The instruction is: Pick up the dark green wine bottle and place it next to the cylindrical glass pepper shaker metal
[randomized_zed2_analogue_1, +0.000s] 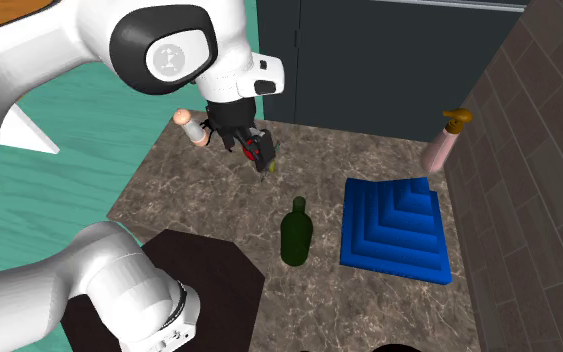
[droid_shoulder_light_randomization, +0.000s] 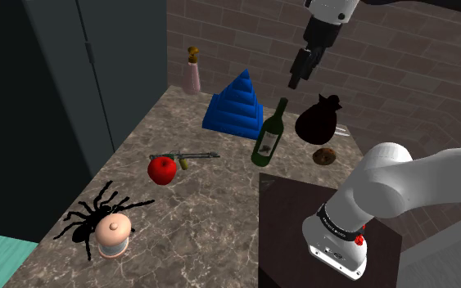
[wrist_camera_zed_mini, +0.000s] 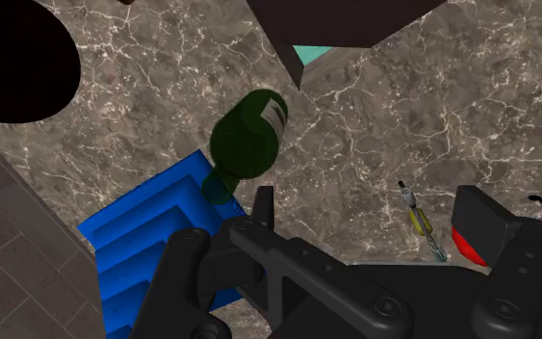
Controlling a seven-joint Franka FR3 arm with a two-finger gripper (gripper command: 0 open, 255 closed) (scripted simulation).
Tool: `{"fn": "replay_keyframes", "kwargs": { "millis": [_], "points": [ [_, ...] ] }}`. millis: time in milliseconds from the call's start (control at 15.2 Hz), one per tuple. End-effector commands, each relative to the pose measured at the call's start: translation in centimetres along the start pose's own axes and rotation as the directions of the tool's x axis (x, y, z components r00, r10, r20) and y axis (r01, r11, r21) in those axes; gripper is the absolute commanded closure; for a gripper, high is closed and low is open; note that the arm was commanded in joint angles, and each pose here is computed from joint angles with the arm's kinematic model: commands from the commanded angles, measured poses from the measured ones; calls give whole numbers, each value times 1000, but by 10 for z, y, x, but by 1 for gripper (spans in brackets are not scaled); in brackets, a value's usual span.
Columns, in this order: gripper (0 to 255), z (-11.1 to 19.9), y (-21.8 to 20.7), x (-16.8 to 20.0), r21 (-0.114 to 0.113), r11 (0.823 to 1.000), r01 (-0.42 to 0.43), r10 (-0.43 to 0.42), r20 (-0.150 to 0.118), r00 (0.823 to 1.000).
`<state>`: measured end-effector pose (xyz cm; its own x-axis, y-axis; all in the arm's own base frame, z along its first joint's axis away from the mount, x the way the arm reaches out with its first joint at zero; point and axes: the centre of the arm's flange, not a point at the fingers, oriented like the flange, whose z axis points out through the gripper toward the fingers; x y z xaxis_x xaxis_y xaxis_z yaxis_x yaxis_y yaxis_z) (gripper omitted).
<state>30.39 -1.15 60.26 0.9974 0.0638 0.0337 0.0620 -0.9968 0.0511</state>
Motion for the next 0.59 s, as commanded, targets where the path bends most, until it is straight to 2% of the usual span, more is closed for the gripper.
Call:
{"fn": "replay_keyframes", "kwargs": {
  "millis": [0,528],
  "points": [
    [0,0,0,0,0,1000,0,0,0,1000],
    [0,77,70,14,8,999,-35,36,-48,998]
  ]
}}
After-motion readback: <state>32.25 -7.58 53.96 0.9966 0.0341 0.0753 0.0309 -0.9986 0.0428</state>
